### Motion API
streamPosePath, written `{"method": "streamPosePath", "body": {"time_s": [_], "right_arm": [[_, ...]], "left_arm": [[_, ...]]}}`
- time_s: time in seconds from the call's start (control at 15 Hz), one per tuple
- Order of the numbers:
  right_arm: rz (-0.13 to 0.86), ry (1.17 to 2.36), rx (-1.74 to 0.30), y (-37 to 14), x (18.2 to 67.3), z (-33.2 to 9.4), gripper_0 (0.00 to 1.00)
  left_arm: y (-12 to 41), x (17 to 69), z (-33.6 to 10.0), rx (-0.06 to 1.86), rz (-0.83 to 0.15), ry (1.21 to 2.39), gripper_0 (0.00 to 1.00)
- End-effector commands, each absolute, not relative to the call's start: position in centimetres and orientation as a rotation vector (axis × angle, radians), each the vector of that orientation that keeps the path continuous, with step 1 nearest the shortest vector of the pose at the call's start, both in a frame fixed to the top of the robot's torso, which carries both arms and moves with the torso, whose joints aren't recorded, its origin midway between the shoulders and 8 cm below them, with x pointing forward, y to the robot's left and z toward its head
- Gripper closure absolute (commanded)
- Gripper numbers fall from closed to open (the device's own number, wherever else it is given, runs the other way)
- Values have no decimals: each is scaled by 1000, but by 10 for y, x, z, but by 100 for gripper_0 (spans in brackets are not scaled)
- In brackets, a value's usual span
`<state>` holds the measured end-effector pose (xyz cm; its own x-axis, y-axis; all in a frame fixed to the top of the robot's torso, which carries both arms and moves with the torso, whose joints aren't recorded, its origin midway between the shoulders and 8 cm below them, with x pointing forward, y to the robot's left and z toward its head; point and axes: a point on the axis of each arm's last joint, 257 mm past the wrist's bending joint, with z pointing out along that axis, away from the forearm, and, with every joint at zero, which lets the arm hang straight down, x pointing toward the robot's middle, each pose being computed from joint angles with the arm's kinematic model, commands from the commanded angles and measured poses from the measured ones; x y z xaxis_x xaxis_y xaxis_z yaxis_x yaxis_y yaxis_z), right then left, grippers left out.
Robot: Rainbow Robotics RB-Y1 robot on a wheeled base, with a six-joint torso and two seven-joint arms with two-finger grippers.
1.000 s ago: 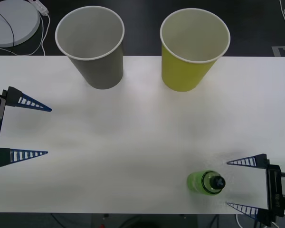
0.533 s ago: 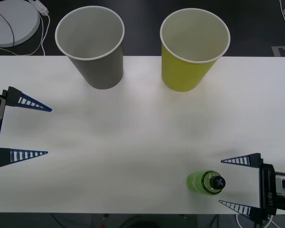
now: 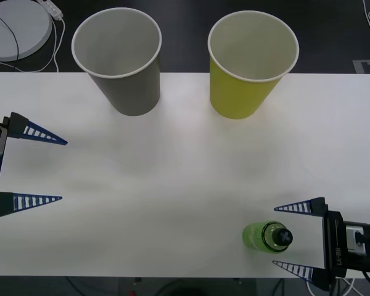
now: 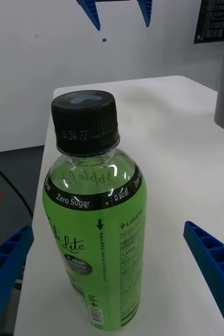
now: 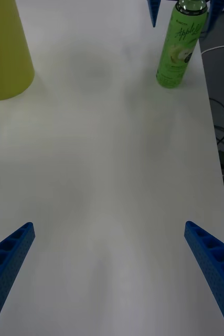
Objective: Put the can into the green bin and the plastic bottle into the gray bin
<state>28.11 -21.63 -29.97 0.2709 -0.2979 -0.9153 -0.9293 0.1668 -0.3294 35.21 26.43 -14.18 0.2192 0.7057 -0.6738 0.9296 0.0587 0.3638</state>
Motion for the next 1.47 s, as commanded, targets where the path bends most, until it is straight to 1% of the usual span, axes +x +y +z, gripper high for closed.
{"method": "streamPosePath", "body": {"time_s": [0.07, 1.47], "right_arm": [[691, 1247, -1364, -213, 281, -295, 0], [754, 1207, -1380, -180, 280, -300, 0]], "left_arm": [[264, 352, -142, 1700, -356, 1541, 0], [264, 352, -142, 1700, -356, 1541, 0]]}}
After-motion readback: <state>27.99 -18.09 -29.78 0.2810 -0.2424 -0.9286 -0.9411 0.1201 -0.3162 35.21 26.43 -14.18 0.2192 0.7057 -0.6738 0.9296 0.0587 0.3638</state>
